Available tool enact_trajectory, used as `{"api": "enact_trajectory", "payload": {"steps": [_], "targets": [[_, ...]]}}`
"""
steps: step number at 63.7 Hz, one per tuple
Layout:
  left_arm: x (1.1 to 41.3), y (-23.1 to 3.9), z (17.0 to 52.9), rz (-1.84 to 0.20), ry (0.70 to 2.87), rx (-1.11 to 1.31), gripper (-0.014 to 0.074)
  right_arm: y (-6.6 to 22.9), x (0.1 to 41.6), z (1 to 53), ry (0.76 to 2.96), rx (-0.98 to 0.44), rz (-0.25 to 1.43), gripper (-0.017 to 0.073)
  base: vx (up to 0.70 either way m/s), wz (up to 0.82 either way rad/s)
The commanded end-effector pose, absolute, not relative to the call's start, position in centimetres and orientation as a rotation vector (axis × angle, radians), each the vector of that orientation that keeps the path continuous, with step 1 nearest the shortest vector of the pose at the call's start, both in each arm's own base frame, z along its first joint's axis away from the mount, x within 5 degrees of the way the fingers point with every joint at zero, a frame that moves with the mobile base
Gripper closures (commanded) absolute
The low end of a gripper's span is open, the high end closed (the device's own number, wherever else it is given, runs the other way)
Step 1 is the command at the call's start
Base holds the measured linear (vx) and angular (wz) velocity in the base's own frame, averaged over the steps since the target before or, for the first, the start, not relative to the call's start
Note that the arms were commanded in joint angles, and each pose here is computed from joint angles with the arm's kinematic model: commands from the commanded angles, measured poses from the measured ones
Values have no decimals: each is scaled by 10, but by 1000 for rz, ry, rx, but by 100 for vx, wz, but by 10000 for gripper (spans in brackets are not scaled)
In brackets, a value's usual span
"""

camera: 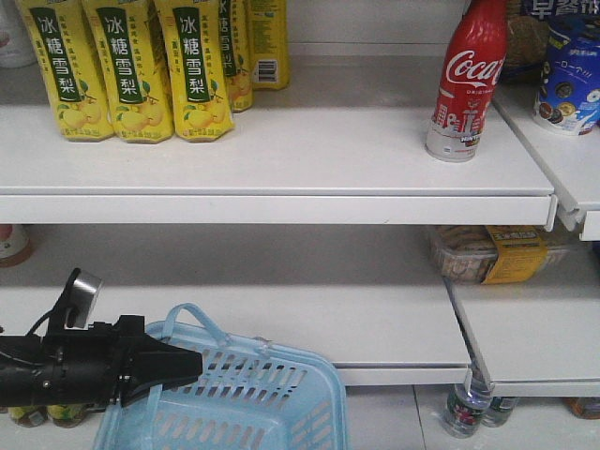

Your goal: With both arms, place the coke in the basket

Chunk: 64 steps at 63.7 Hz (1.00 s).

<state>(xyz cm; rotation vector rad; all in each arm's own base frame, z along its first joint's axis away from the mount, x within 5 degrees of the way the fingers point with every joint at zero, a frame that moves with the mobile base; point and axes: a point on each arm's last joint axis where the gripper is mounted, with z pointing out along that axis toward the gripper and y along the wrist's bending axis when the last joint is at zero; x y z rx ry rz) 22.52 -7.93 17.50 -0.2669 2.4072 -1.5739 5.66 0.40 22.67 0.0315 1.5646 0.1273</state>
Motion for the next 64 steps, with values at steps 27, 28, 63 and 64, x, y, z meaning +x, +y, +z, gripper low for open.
{"api": "enact_trajectory", "payload": {"steps": [27,28,63,64], "targets": [[228,-82,196,-1678,2271,-243,600,5,89,276,1655,45,132,569,0,0],[228,-82,196,-1678,2271,-243,600,5,89,276,1658,43,130,569,0,0],[229,-82,196,-1677,2272,-244,600,5,89,279,1634,-5,78,220,0,0],[229,-82,196,-1677,2272,-244,600,5,89,279,1634,-5,78,201,0,0]]}}
